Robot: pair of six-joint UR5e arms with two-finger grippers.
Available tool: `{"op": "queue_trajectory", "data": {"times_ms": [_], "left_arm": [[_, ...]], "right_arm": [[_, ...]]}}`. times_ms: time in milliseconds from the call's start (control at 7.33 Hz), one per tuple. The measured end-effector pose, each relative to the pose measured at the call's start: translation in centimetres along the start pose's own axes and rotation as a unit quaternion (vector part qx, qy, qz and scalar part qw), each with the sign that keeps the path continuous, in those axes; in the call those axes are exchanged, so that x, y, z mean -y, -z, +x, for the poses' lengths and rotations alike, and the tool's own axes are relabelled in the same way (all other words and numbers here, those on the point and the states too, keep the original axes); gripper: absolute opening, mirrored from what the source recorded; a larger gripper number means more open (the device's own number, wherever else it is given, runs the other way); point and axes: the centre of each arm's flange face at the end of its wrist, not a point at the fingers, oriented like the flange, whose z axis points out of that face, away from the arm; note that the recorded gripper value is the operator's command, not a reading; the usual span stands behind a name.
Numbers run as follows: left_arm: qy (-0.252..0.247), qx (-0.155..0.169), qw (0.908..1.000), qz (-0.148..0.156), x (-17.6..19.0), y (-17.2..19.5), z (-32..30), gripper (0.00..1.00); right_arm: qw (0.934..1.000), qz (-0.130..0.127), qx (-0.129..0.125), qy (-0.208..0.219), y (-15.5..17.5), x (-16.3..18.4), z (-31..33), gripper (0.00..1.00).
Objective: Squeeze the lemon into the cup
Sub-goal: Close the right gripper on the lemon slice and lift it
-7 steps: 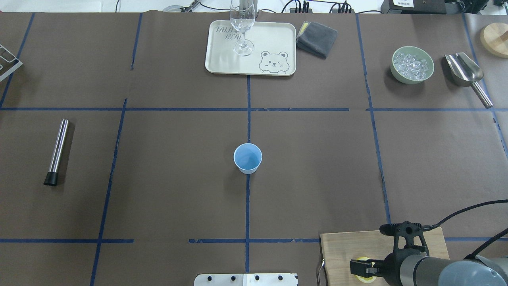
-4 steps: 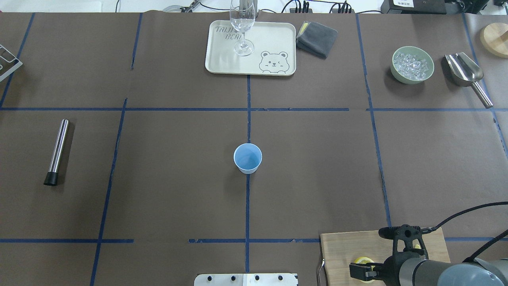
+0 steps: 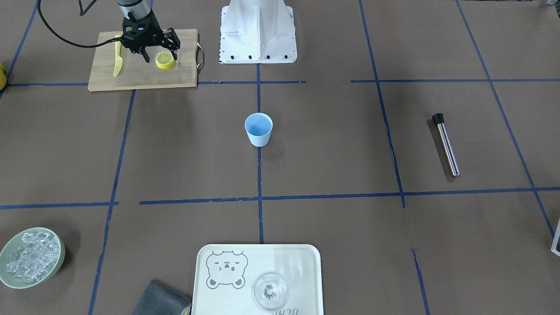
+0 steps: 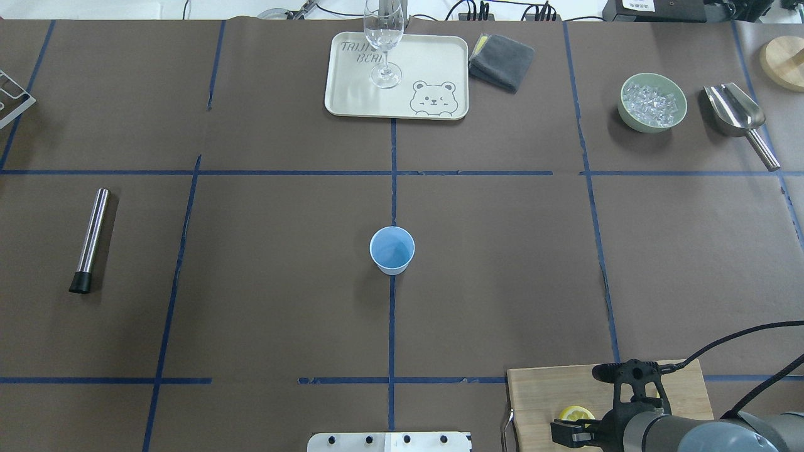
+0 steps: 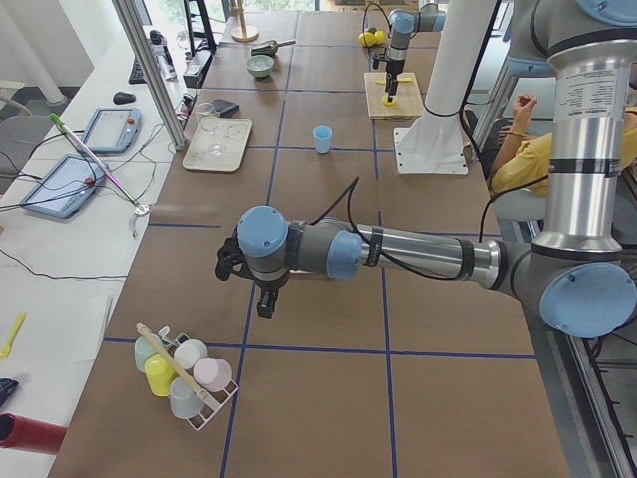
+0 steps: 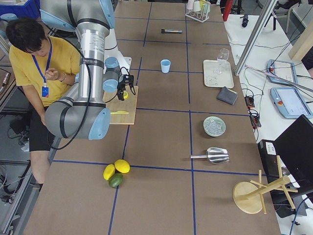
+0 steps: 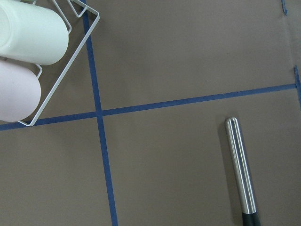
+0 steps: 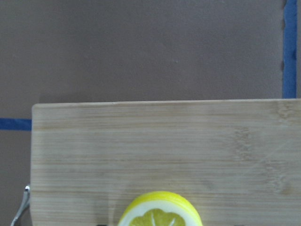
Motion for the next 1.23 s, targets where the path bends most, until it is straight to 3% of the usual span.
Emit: {"op": "queue_trajectory", "data": {"times_ms": [818, 1091, 1227], "left_arm": [[0.000, 0.000, 1.0000, 0.000, 0.00, -0.01, -0.03, 1.00], [0.000, 0.000, 1.0000, 0.000, 0.00, -0.02, -0.03, 1.00], [0.000, 0.000, 1.0000, 0.000, -0.01, -0.03, -0.05, 1.00]], "right_arm": [[1.0000, -0.002, 0.000, 0.002, -0.06, -0.21, -0.40, 0.80], [1.0000, -0.002, 0.000, 0.002, -0.15, -0.27, -0.38, 0.54], [1.0000, -0.002, 0.000, 0.002, -0.13, -0.23, -0.39, 0.50]]}}
